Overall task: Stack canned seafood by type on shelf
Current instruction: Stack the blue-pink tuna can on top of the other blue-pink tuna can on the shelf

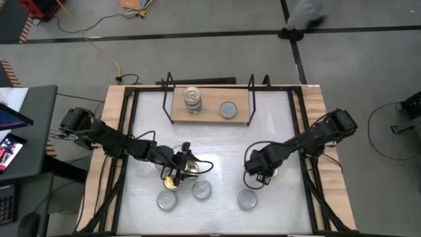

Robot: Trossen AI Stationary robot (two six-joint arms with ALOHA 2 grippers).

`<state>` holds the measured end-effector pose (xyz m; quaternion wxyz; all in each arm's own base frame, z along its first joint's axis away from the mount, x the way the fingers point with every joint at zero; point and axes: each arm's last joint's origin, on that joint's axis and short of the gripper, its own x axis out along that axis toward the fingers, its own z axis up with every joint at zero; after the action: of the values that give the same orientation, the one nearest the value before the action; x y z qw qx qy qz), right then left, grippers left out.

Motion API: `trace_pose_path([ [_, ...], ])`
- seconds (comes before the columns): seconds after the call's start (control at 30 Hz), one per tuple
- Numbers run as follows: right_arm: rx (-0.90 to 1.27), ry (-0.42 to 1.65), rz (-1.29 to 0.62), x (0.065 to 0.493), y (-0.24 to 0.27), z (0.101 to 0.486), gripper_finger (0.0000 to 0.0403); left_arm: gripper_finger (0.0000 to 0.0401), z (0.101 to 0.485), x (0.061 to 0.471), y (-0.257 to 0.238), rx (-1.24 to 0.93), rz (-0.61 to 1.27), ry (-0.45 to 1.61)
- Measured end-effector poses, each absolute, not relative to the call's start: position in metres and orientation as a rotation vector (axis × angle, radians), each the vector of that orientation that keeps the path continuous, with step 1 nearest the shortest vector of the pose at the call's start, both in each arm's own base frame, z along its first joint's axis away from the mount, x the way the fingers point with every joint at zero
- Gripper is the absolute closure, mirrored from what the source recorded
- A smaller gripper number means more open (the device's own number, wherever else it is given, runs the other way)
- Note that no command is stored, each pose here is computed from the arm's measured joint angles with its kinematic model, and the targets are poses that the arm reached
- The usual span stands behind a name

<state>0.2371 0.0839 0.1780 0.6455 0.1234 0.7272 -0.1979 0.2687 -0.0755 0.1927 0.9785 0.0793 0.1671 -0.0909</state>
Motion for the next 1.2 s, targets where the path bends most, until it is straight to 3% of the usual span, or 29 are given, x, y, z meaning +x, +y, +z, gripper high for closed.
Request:
trace_pose_path([
  [0.1,0.248,1.636,-0.485,0.247,0.076,0.172,0.0255,0.0116,0.193,0.269,-0.075,0.159,-0.183,0.338],
  [0.27,0.145,1.430,-0.524,0.273,0.066,0.185,0.0255,0.0116,0.192,0.269,-0.075,0.159,-0.183,0.339],
  [0.43,0.134,1.323,-0.457,0.290,0.057,0.203,0.0255,0.0116,0.192,0.268,-0.075,0.161,-0.183,0.346],
  [0.73,0.229,1.350,-0.446,0.269,0.050,0.214,0.0269,0.0116,0.190,0.267,-0.076,0.138,-0.181,0.368],
  [1.2,0.425,1.231,-0.435,0.240,0.017,0.181,0.0285,0.0116,0.191,0.268,-0.075,0.070,-0.131,0.368],
])
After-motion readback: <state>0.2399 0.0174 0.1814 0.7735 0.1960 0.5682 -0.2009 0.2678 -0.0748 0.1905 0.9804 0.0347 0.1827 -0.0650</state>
